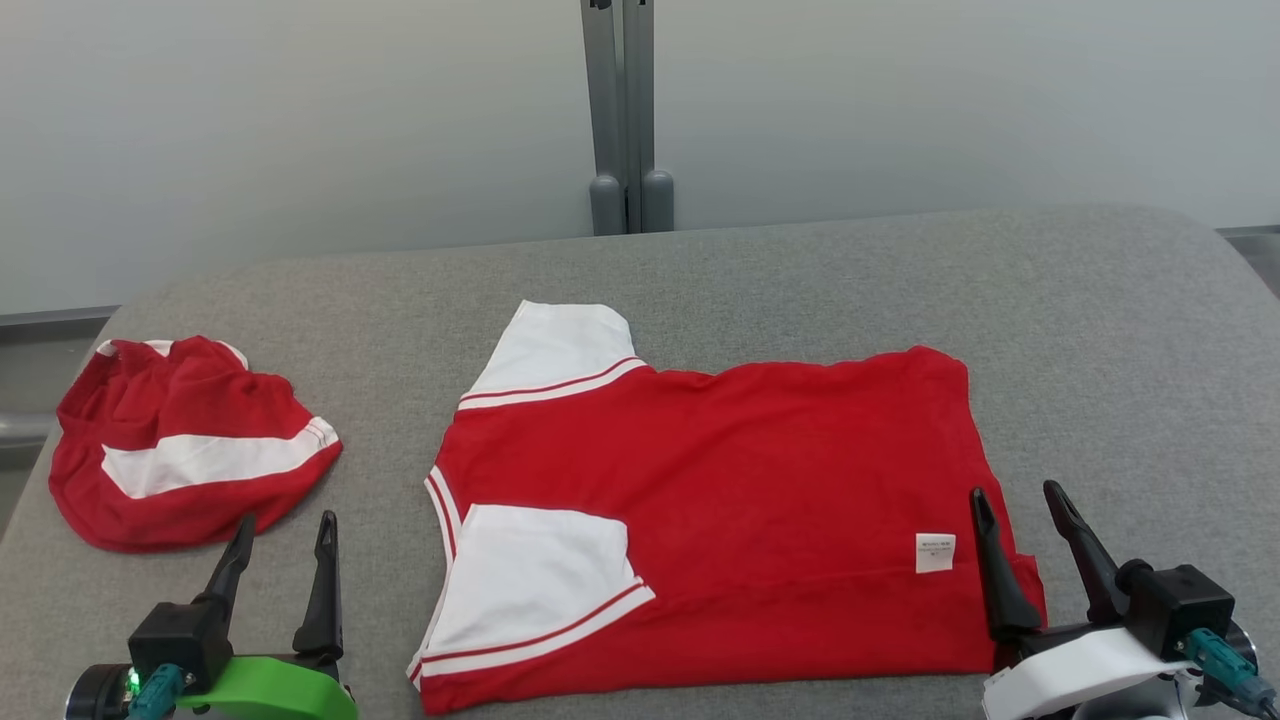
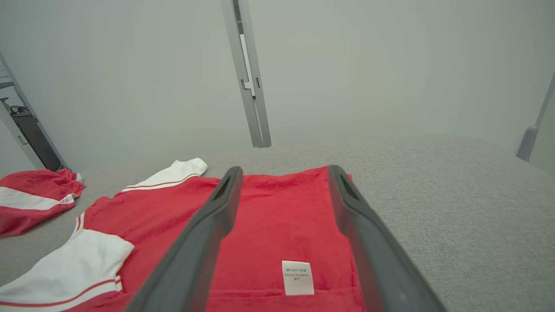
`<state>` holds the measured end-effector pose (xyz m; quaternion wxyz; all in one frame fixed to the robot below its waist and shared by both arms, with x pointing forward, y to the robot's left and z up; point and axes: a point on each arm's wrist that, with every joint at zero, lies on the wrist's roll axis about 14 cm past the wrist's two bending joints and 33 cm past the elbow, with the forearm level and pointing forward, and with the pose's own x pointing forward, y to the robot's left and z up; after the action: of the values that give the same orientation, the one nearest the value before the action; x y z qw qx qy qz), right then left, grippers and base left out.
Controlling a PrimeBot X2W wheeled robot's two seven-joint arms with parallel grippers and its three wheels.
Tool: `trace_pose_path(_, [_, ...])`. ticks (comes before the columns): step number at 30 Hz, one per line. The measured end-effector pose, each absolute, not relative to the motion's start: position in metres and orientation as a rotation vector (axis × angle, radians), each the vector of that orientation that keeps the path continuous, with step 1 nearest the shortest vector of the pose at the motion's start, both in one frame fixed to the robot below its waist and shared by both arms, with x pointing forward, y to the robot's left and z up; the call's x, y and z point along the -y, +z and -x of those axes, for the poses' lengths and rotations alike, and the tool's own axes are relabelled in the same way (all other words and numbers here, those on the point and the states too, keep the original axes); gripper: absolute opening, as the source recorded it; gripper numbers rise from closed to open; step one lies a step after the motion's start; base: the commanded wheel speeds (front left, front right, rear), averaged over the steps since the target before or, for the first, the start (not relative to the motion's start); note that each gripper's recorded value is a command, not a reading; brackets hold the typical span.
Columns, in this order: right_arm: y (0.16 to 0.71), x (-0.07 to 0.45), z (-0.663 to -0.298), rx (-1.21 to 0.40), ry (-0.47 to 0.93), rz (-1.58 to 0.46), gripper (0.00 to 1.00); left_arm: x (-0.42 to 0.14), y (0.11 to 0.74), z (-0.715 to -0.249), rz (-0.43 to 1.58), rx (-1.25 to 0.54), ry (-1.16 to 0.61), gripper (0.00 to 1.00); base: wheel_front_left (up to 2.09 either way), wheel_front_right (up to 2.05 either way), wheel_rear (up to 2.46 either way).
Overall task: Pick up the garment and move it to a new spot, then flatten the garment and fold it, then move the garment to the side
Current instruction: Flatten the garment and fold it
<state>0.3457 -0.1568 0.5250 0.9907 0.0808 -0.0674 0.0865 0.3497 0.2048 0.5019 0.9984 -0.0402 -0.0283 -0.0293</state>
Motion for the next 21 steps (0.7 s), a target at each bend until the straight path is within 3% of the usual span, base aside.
trace_pose_path(21, [0.5153,0.1549,-0.3434,0.105,0.179,-0.146,1.00,-0.2093,0.4999,-0.3421,0.098,0.057,-0.037,1.00,0.00,0.00,0.00])
